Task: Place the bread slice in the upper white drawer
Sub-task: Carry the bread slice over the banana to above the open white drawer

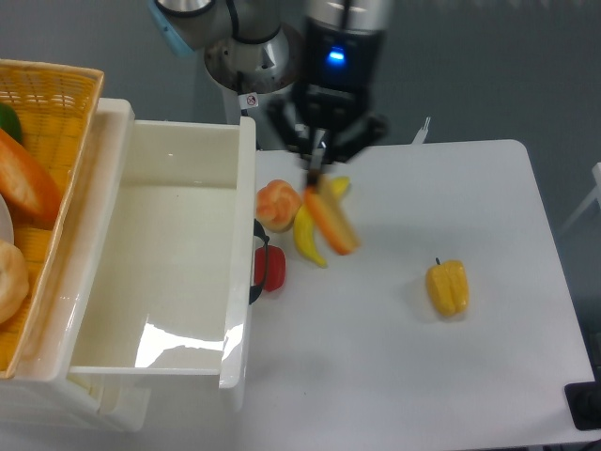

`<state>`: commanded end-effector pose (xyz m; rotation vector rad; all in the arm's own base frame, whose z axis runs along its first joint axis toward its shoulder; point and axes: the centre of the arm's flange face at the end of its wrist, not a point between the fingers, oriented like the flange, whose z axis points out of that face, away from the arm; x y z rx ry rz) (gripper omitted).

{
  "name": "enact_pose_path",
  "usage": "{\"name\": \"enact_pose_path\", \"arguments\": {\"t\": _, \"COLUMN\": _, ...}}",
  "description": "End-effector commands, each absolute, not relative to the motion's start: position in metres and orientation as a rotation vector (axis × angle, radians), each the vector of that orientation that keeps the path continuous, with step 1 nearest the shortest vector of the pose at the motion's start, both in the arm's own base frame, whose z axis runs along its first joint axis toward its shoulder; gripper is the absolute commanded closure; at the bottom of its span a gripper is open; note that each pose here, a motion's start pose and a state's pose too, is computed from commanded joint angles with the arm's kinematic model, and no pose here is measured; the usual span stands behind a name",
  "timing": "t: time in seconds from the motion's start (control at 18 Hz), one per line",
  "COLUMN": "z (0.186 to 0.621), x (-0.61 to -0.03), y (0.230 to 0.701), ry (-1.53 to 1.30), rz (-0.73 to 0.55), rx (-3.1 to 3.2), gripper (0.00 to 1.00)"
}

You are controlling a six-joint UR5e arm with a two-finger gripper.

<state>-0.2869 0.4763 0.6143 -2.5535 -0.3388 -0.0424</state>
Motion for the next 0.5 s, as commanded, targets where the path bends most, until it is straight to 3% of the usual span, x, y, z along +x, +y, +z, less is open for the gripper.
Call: {"name": "enact_pose_path", "arguments": {"t": 0.5, "z": 0.62, "x": -0.235, "y": 0.494, "ry": -0.332, "rz": -0.098, "rx": -2.539, "gripper": 1.0}}
